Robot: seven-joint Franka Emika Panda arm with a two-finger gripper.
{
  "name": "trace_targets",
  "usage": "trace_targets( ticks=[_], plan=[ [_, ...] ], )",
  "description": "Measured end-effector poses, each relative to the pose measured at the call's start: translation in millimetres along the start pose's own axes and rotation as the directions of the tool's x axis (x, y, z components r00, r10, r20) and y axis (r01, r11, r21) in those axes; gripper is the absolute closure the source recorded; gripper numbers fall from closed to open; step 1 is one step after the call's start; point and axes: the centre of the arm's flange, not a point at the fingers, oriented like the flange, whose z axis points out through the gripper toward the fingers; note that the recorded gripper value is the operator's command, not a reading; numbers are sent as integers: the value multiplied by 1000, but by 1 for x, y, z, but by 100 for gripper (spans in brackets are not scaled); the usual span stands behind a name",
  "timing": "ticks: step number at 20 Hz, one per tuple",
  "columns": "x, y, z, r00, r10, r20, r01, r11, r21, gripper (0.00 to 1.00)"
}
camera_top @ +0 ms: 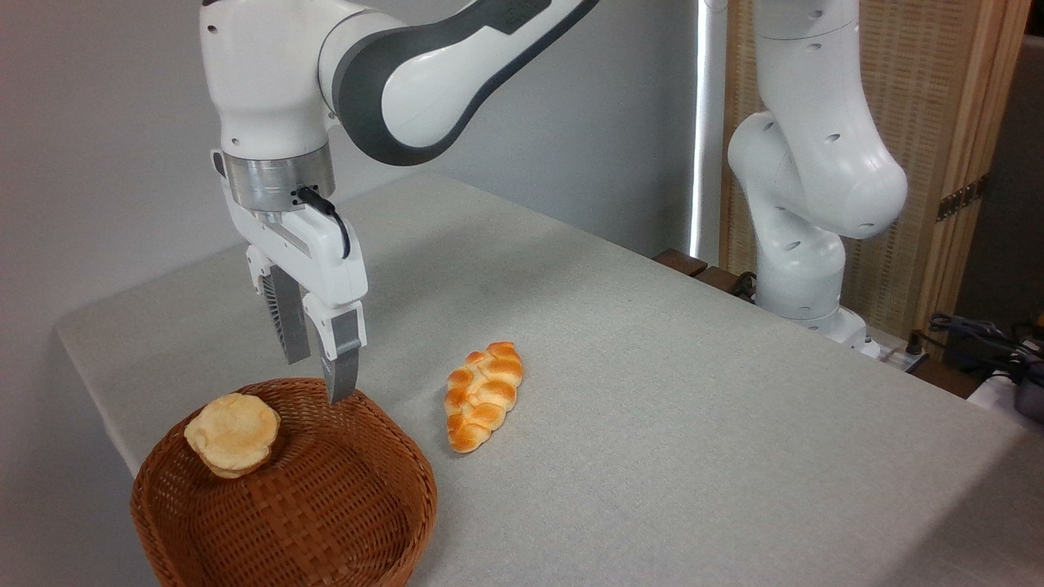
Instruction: Put bread into the basket
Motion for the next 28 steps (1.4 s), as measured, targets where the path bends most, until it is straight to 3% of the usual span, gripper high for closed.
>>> trace_targets(
  ticks=[28],
  plan=[
    [-1, 0, 7, 1000, -1, 13, 1, 1000, -7, 0]
  ],
)
